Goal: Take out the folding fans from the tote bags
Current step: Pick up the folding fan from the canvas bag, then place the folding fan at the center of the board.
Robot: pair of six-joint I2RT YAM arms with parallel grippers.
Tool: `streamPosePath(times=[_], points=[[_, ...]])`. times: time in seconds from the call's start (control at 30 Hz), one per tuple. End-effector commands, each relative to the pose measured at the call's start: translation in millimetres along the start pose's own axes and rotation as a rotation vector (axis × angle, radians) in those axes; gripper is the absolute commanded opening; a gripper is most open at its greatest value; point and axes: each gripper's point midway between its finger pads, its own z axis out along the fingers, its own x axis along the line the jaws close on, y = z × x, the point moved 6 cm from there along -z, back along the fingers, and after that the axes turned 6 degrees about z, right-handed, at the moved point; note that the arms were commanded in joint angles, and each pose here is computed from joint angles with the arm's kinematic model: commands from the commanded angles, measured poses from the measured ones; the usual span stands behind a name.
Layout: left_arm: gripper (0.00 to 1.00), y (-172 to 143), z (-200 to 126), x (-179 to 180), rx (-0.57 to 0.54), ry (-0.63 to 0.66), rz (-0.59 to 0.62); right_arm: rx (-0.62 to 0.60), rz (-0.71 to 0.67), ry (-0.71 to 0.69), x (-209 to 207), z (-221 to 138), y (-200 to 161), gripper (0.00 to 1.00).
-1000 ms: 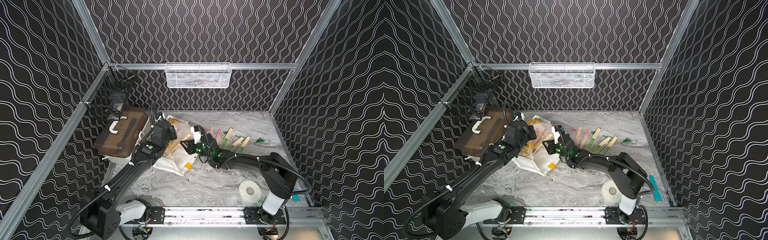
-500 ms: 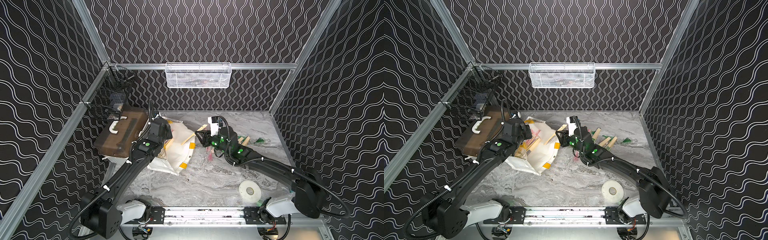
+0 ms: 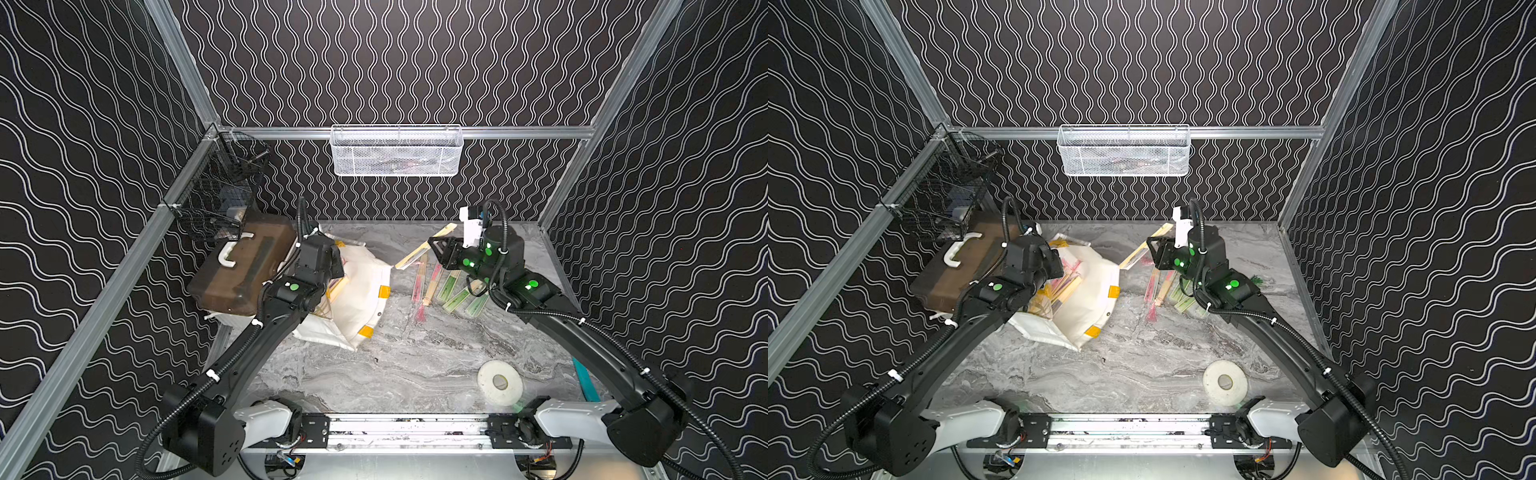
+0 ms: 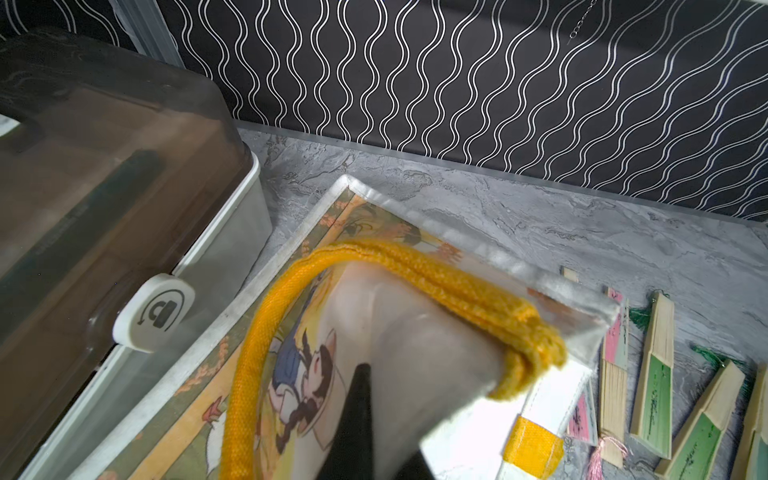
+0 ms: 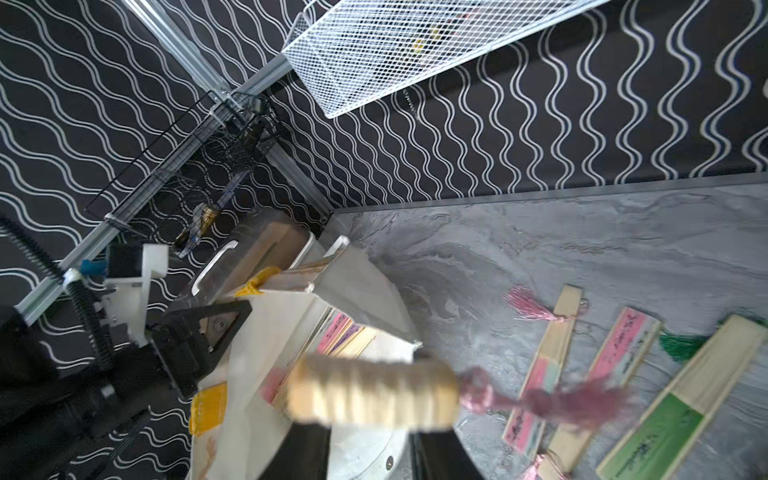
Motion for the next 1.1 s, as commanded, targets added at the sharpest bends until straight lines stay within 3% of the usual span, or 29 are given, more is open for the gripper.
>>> streamPosePath(times=[0.0, 0.37, 0.53, 0.7, 1.07], points=[[0.00, 11.5, -6.4, -1.3, -0.038, -0.020, -0.010, 0.114, 0.025, -0.105, -25.9, 8.4, -10.0, 0.32], [0.00, 16.9, -14.7, -5.4, -0.044, -0.072, -0.021, 0.339, 0.126, -0.183, -81.7, 76.2, -22.1, 0.32], [0.00, 18.3, -16.6, -6.8, -0.043, -0.087, -0.022, 0.457, 0.156, -0.220, -102.5, 111.0, -40.8, 0.32], [0.00, 18.2, -17.2, -6.8, -0.043, -0.088, -0.023, 0.574, 0.230, -0.168, -111.8, 139.7, -61.6, 0.31], [0.00, 18.4, -15.1, -8.1, -0.041, -0.092, -0.023, 0.756, 0.325, -0.183, -141.9, 182.1, -106.4, 0.30]])
